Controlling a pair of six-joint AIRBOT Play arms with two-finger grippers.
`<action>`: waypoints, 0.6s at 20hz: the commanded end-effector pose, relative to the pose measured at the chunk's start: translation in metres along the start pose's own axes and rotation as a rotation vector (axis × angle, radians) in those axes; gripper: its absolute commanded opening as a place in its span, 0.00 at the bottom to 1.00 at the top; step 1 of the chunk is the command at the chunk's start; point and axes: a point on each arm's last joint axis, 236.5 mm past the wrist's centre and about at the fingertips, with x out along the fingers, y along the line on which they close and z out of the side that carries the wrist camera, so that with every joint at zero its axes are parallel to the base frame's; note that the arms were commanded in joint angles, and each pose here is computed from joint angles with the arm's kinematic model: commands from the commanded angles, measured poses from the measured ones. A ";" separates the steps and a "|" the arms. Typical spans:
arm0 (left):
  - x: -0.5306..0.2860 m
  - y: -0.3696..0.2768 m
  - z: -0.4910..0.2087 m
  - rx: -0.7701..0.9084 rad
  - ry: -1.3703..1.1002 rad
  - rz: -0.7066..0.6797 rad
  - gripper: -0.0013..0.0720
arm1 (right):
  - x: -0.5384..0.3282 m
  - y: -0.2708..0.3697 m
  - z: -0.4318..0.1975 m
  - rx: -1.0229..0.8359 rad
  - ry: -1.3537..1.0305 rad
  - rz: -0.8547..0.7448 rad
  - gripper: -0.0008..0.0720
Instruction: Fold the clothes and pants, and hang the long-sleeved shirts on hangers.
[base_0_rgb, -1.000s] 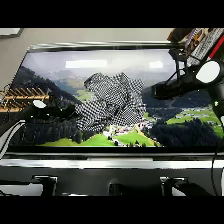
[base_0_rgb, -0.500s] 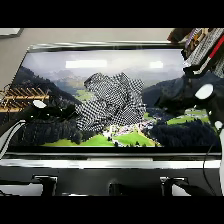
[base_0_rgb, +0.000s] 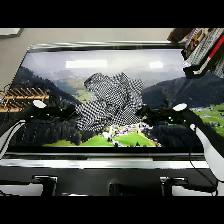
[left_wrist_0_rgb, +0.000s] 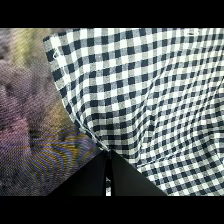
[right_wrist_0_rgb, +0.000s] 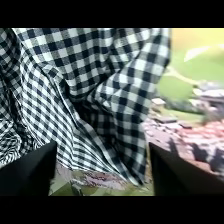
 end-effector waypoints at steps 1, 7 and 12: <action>0.000 0.000 0.000 0.001 0.001 0.000 0.04 | 0.018 0.006 -0.004 0.006 0.001 0.023 0.54; -0.065 -0.068 0.054 0.141 -0.178 -0.076 0.04 | -0.064 0.118 0.043 -0.213 -0.201 0.164 0.06; -0.265 -0.223 0.086 0.453 -0.563 -0.235 0.04 | -0.253 0.270 0.060 -0.586 -0.599 0.174 0.06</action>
